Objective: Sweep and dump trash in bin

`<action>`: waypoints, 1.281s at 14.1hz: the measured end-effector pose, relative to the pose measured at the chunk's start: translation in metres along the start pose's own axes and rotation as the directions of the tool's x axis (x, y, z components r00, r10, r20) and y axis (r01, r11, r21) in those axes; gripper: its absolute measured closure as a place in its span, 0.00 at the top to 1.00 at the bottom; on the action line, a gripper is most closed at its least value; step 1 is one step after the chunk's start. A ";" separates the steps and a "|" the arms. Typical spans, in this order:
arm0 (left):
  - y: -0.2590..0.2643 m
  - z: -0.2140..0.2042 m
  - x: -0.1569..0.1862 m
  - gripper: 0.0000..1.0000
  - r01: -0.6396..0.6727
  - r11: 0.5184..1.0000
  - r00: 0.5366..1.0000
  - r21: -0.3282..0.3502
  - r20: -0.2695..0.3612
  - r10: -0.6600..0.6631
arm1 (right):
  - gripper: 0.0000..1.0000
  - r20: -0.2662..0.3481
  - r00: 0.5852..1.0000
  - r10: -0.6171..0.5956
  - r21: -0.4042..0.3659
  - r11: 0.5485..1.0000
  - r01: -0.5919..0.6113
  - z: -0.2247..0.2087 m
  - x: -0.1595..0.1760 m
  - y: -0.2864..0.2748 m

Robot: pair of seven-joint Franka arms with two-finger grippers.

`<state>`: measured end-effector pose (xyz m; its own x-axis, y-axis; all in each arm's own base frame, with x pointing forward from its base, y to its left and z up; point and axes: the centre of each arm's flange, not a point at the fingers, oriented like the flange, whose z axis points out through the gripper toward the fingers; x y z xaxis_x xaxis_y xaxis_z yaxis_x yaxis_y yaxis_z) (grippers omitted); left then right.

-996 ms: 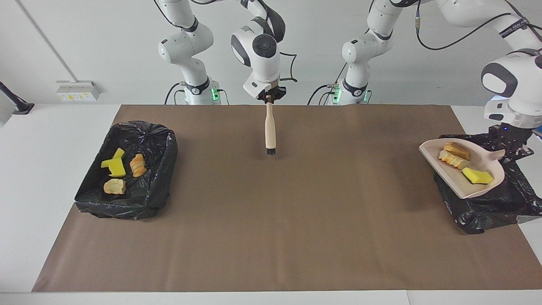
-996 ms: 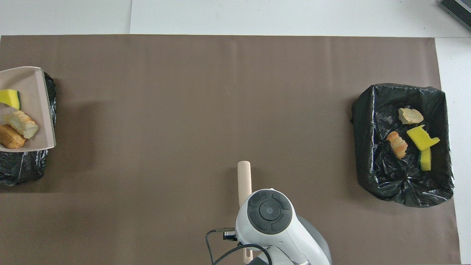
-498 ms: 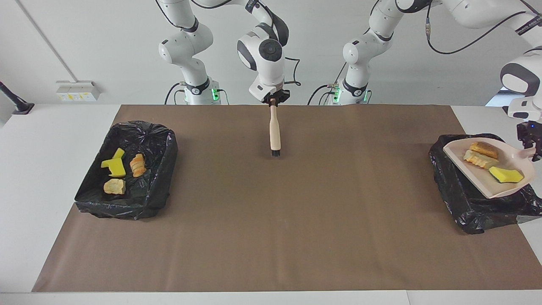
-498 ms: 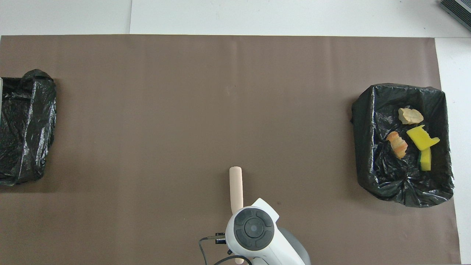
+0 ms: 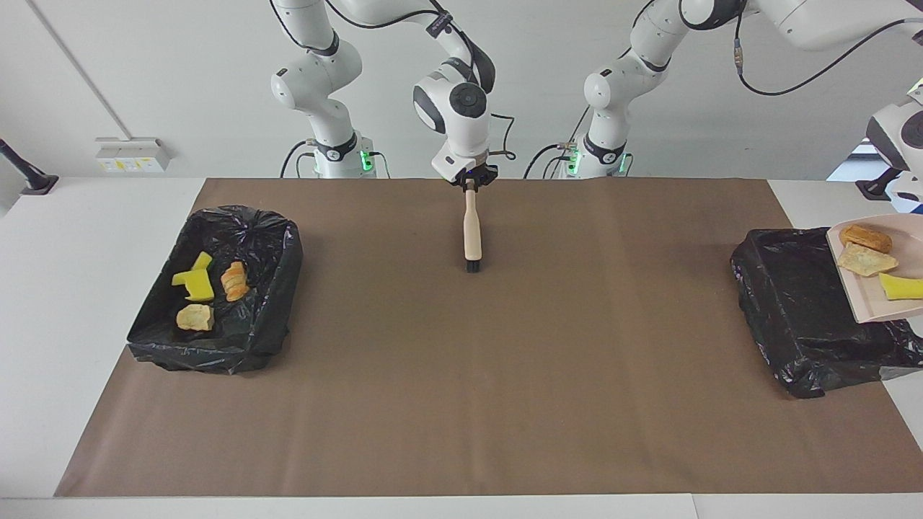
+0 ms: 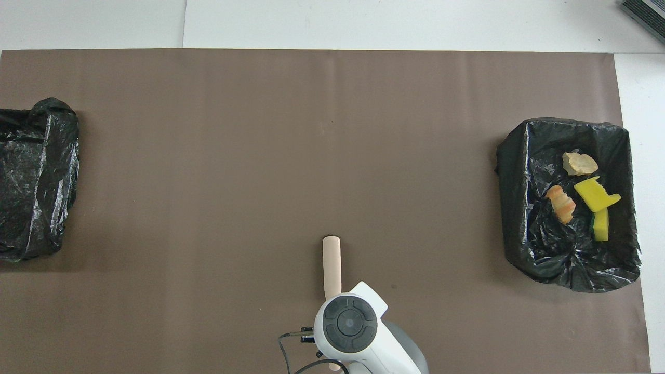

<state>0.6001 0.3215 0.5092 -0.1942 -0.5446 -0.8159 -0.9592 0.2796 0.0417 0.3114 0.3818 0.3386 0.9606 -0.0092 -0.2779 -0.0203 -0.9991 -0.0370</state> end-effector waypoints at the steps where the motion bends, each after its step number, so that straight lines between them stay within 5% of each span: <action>1: 0.000 0.000 0.001 0.33 -0.001 1.000 1.000 -0.003 0.017 0.001 | 0.55 -0.009 1.000 -0.009 -0.007 1.000 0.009 -0.001 0.001 0.000; 5: 0.002 -0.005 0.008 0.33 -0.007 1.000 0.996 -0.018 0.094 0.009 | 0.97 -0.024 0.999 -0.047 -0.008 0.999 0.047 -0.027 0.002 -0.011; 6: 0.002 -0.007 0.008 0.33 -0.008 1.000 0.993 -0.021 0.122 0.010 | 1.00 -0.028 0.998 -0.060 -0.001 0.998 0.060 -0.039 0.003 -0.014; 15: -0.015 -0.063 -0.009 0.33 0.024 0.999 0.976 -0.044 0.219 -0.014 | 1.00 -0.133 0.983 -0.130 0.021 0.991 0.134 -0.192 0.042 0.085; 18: -0.034 -0.112 0.004 0.33 0.093 0.995 0.986 -0.045 0.143 -0.086 | 1.00 -0.115 0.974 -0.196 0.029 0.979 0.201 -0.238 0.066 0.171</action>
<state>0.6089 0.2209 0.5687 -0.0796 -0.4480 -0.8905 -0.9815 0.1915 -0.0086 0.4375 0.2002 0.5421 0.9713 0.1823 -0.1530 0.1648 -0.9790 -0.1203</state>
